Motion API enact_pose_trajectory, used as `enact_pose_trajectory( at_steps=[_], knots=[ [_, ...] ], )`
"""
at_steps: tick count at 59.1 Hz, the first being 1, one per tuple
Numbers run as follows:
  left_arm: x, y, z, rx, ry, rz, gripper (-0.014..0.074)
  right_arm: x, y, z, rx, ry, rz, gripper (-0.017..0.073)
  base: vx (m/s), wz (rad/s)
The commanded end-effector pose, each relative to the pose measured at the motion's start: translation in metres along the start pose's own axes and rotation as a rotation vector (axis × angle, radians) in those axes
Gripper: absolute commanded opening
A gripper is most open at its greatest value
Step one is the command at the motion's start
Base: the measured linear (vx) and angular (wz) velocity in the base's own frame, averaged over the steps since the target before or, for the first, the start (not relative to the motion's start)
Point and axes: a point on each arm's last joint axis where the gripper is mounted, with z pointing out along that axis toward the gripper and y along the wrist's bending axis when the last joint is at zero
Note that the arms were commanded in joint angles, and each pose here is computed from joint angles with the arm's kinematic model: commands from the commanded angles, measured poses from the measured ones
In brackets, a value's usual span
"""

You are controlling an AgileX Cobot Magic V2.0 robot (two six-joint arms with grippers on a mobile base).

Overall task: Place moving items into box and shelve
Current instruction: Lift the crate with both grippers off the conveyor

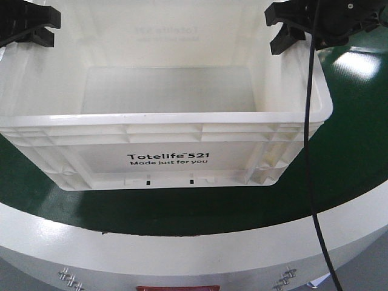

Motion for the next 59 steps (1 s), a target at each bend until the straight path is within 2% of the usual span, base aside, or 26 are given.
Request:
enact_pose_trajectory(
  at_steps=[1,59],
  knots=[
    [-0.0203,-0.0183,-0.0336,0.139,-0.227,-0.061,-0.0016,-0.0113,0.0279,-0.0397,-0.194,-0.21,0.02,-0.0011,0.0,0.0],
    [-0.0203,-0.0183,-0.0336,0.139,-0.228,-0.061,-0.0016,-0.0113,0.0279,-0.0397,-0.193,-0.21,0.019,-0.0011,0.0,0.0]
  ],
)
